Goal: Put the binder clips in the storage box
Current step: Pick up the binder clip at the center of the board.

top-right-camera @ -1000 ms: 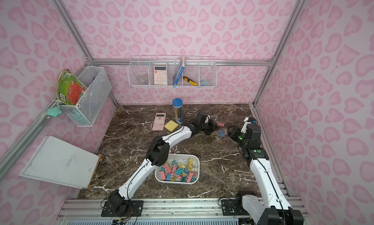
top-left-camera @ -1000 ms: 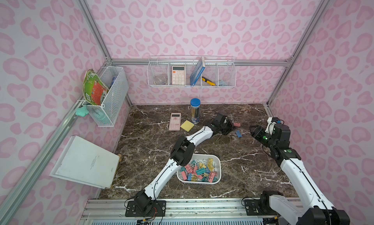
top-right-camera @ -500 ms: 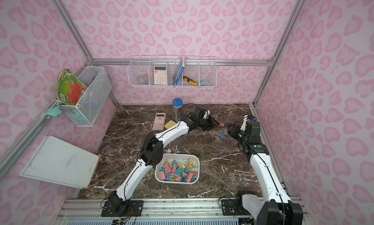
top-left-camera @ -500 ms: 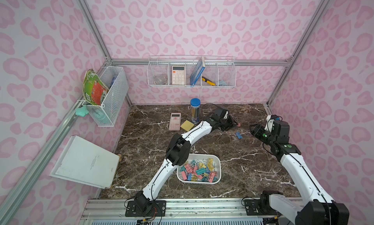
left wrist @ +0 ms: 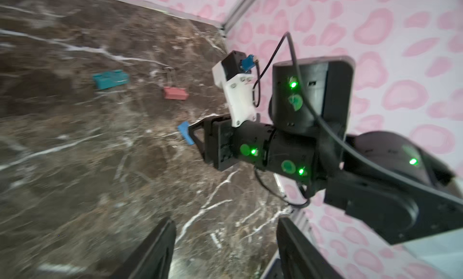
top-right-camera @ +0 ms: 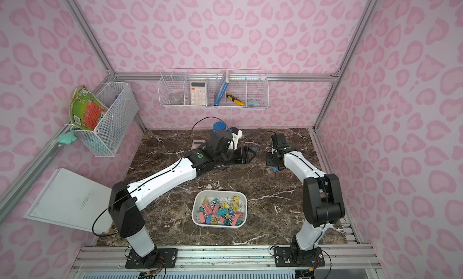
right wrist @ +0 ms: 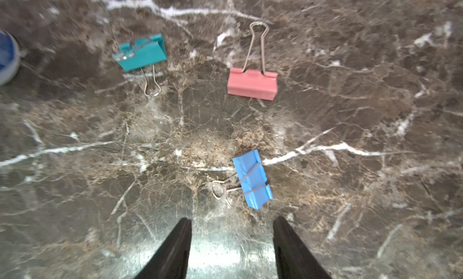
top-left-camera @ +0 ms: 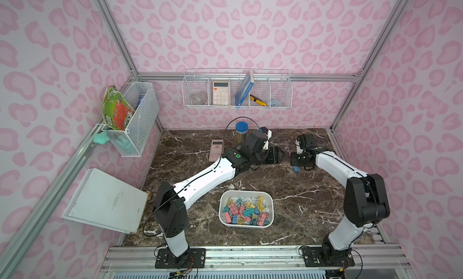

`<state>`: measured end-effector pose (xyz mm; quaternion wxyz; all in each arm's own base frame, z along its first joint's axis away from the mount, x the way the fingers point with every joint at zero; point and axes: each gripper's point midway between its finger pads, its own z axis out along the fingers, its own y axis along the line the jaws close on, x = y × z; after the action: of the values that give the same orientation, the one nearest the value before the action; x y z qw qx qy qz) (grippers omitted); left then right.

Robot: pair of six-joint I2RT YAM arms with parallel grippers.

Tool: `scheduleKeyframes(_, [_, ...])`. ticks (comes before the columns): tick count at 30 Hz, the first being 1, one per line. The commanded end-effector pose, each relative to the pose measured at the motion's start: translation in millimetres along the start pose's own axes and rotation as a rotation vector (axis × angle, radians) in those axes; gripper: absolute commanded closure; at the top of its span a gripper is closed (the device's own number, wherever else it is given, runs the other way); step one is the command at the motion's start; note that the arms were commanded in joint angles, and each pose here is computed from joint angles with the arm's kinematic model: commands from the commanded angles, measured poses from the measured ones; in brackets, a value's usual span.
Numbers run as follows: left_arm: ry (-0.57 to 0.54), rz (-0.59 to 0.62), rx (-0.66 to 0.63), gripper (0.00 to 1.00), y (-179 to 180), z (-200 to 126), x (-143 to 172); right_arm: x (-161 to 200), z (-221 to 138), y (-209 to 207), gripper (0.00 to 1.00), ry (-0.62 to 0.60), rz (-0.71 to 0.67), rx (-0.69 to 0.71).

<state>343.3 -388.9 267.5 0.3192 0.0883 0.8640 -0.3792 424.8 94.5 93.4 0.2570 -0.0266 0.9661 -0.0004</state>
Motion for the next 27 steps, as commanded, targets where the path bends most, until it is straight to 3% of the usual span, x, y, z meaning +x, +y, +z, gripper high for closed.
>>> scheduleKeyframes(1, [-0.044, 0.058, -0.152, 0.28, 41, -20, 4, 8, 15, -16, 0.48, 0.065, -0.115, 0.216])
scheduleKeyframes(5, [-0.034, 0.005, -0.212, 0.22, 73, -34, 13, 3, 27, -17, 0.57, 0.079, -0.155, 0.297])
scheduleKeyframes(13, [0.004, -0.013, -0.259, 0.18, 88, -38, 15, 4, 31, -18, 0.88, 0.061, -0.194, 0.358])
scheduleKeyframes(17, [0.024, -0.027, -0.279, 0.17, 91, -35, 17, 7, 36, -20, 0.95, 0.086, -0.204, 0.379])
scheduleKeyframes(22, [0.018, -0.057, -0.281, 0.06, 95, -39, 16, 5, 34, -17, 1.0, 0.079, -0.196, 0.369])
scheduleKeyframes(27, [-0.025, -0.061, -0.298, 0.04, 103, -57, 12, -19, -15, 1, 1.0, -0.058, -0.146, 0.296])
